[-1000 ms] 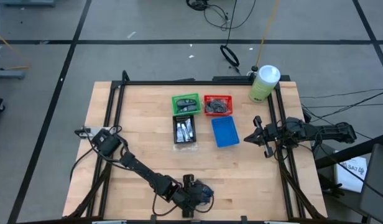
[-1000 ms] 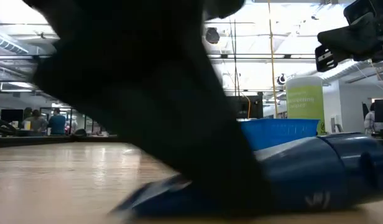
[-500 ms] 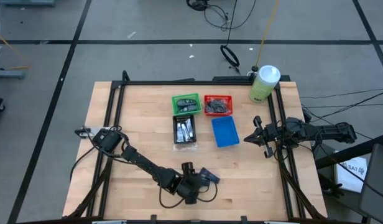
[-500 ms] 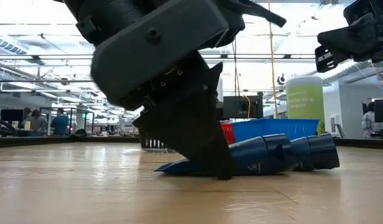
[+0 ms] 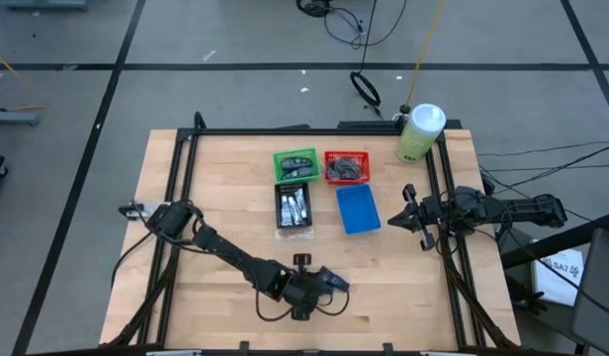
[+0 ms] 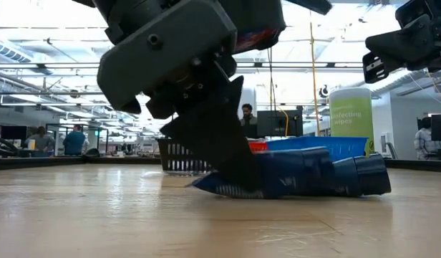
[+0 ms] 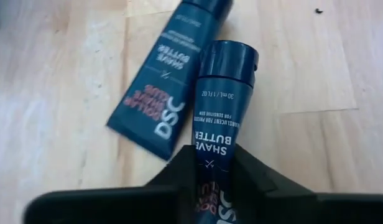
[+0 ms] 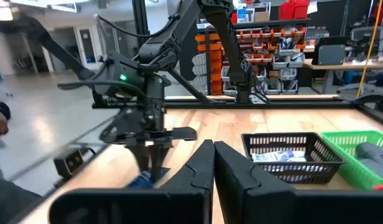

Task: Pick & Place Travel size toiletries
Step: Put the bottom blue shave cream into the blue bin

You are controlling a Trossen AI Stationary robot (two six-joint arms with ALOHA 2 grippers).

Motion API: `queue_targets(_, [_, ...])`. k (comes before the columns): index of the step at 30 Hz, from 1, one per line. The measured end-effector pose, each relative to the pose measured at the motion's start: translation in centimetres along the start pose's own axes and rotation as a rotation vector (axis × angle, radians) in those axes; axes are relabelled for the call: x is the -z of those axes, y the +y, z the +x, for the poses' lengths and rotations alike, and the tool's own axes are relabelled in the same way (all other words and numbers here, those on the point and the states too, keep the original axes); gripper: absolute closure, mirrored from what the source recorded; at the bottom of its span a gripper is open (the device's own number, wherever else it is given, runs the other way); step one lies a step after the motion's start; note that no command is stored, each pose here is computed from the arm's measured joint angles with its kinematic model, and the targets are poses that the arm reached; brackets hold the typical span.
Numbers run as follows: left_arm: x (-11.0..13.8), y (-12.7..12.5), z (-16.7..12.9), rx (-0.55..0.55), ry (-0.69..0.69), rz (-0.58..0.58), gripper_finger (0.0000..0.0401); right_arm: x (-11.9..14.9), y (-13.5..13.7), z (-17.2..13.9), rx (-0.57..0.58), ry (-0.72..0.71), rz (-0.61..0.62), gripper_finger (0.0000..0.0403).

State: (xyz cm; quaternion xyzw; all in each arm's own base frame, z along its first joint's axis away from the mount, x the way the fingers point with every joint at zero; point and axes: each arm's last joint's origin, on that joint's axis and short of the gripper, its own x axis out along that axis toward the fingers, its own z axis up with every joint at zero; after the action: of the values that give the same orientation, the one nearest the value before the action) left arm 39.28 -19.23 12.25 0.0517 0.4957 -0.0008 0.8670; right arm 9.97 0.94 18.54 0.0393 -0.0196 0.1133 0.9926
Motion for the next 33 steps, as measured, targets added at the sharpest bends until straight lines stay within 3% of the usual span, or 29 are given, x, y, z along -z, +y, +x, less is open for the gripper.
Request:
queue_targets(5, [-0.6,0.7,-2.3,0.004,-0.007,0.002,0.0384,0.0,0.0,0.0,0.0,-0.003,0.148,0.0399])
queue_targets(8, [-1.3,1.1,-4.2,-0.03,-0.044,0.004,0.0384,0.0,0.0,0.0,0.001,-0.003,0.156,0.0399])
queue_targets(12, [-2.1,2.0,-6.8,-0.153,-0.117,0.045,0.0373,0.0,0.0,0.0,0.002,-0.005,0.159,0.0399])
queue_targets(16, [-3.1,3.5,-8.4,-0.329,-0.17,0.229,0.0374,-0.1,0.0,0.0,0.001,-0.008,0.187,0.0399])
queue_targets(20, [-4.0,6.2,-8.3,-0.528,-0.14,0.367,0.0376,-0.3,0.0,0.0,-0.004,-0.032,0.213,0.0399])
queue_targets(24, [-5.0,9.5,-7.8,-0.622,-0.115,0.372,0.0371,-0.9,0.1,0.0,-0.007,-0.09,0.169,0.0399])
queue_targets(27, [-5.4,11.5,-7.5,-0.648,-0.089,0.384,0.0378,-0.8,-0.2,0.0,0.067,-0.091,0.131,0.0399])
queue_targets(33, [-5.8,13.7,-7.2,-0.686,-0.051,0.457,0.0389,1.3,-1.4,1.2,0.375,0.02,0.191,0.039])
